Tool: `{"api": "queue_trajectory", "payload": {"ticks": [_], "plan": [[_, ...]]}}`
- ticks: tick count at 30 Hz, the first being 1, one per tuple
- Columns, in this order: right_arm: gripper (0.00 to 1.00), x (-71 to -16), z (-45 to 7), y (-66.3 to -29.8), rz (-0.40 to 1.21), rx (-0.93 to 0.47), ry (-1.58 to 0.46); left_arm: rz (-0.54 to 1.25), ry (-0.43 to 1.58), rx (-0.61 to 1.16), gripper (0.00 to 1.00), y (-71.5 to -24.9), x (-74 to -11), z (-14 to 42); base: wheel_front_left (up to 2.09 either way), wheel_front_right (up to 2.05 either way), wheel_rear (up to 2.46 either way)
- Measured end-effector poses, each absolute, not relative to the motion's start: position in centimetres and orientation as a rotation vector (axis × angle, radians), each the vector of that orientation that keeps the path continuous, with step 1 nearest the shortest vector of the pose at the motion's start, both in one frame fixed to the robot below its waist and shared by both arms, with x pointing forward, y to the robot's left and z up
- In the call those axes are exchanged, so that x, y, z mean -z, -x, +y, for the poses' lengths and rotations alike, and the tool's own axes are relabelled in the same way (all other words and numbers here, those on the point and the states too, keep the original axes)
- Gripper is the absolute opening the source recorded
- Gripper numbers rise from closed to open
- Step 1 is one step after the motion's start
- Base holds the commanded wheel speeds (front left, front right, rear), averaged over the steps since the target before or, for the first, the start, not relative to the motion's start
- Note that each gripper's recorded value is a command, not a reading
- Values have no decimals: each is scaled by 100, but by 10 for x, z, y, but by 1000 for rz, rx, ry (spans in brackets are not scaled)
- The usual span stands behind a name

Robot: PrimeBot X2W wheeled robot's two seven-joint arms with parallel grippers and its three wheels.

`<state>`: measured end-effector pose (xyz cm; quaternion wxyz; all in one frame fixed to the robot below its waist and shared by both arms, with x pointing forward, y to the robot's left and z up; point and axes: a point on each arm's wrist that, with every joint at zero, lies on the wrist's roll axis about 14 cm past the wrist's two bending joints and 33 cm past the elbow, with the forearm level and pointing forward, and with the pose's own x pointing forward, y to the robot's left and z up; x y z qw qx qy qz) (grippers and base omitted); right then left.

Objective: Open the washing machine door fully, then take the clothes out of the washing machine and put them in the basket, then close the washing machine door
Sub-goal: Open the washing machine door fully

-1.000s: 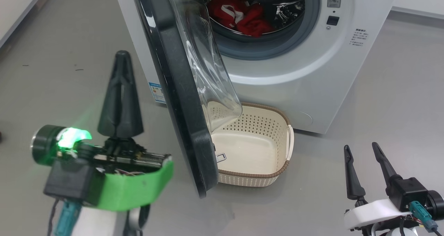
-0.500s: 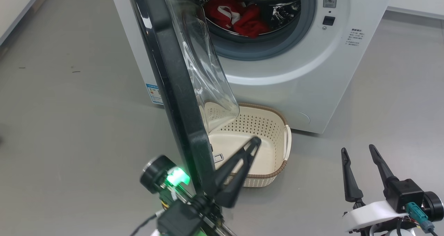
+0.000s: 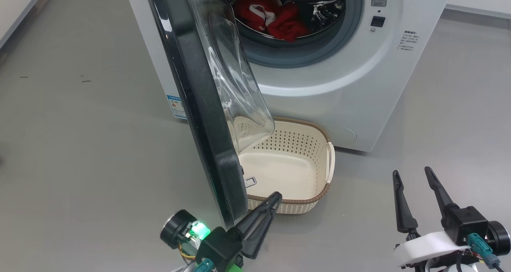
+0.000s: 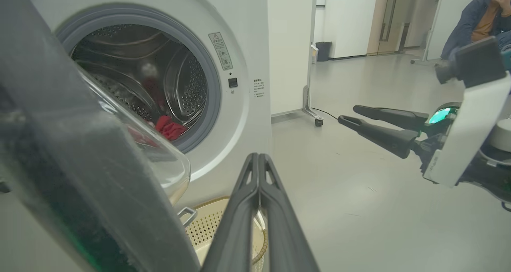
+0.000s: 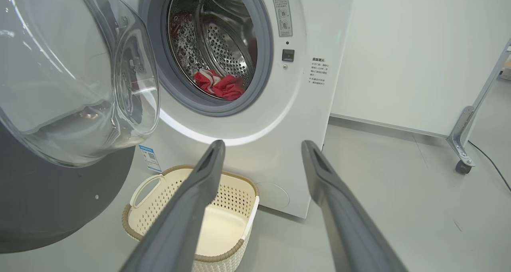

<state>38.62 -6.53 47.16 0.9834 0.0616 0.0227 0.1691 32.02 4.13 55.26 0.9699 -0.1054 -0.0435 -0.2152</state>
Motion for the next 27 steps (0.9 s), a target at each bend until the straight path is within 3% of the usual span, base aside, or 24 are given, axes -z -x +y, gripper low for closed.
{"api": "queue_trajectory", "payload": {"ticks": [27], "plan": [[100, -472, -73, -386, 42, -316, -124, -3, 190, 263, 0, -336, -524, 77, 0, 0, 0]]}}
